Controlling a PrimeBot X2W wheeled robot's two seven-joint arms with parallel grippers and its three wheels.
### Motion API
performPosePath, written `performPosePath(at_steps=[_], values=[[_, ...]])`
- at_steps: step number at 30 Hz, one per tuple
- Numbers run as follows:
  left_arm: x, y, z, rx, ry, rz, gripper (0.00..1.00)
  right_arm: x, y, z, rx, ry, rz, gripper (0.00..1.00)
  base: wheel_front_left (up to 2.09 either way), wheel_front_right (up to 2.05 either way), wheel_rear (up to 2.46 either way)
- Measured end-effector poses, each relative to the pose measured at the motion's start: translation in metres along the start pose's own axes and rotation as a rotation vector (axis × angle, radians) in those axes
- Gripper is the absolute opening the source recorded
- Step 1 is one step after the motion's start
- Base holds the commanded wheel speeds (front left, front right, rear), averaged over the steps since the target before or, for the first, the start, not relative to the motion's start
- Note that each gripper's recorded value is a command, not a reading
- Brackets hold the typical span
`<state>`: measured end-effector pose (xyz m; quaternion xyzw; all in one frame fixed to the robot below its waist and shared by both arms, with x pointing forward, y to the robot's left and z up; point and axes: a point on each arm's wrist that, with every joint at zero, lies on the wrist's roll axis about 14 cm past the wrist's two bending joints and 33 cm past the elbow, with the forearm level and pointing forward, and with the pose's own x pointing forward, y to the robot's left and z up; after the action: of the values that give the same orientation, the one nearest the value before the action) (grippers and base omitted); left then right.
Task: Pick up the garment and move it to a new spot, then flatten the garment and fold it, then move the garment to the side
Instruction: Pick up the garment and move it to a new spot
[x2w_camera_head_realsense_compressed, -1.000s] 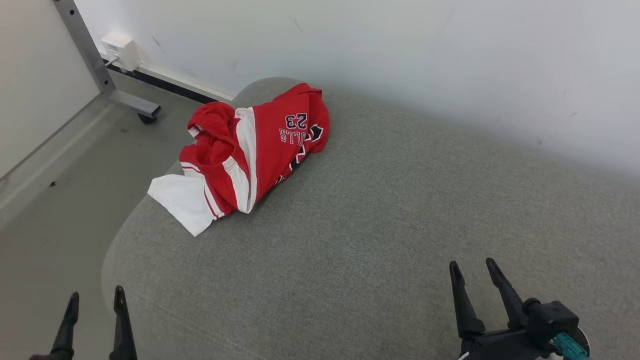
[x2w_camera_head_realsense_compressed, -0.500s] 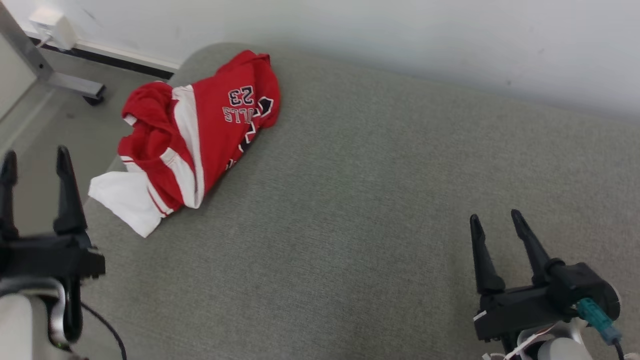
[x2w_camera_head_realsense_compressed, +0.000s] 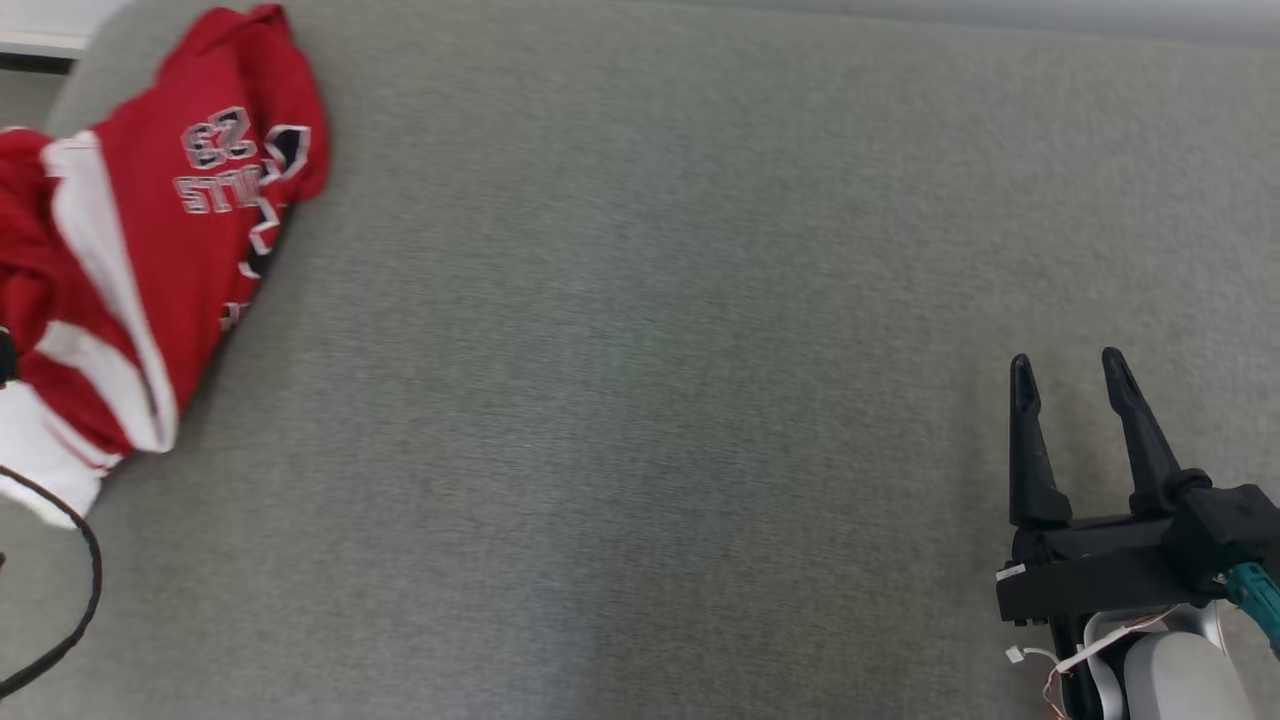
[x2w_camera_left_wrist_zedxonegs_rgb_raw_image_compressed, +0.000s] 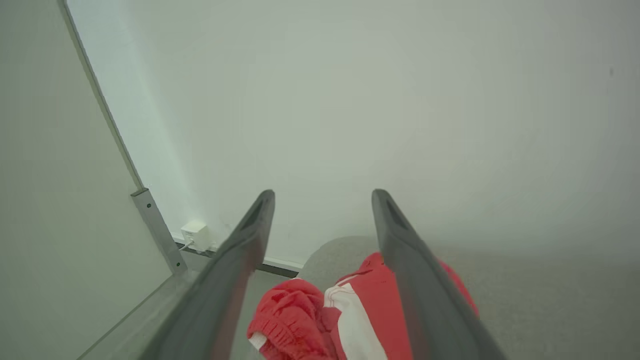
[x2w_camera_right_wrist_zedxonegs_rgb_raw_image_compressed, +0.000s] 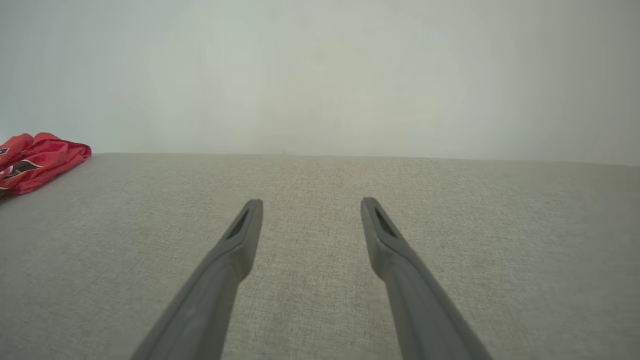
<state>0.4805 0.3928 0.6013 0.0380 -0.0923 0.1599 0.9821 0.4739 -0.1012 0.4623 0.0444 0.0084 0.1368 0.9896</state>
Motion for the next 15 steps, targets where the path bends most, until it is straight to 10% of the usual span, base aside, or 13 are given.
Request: performPosePath(at_steps=[15], values=[[-0.019,-0.025,-0.174,-0.056,0.654,0.0,1.0,-0.017,-0.043,-0.017,-0.029,0.052,-0.117,1.0,0.0,0.0,0.0]])
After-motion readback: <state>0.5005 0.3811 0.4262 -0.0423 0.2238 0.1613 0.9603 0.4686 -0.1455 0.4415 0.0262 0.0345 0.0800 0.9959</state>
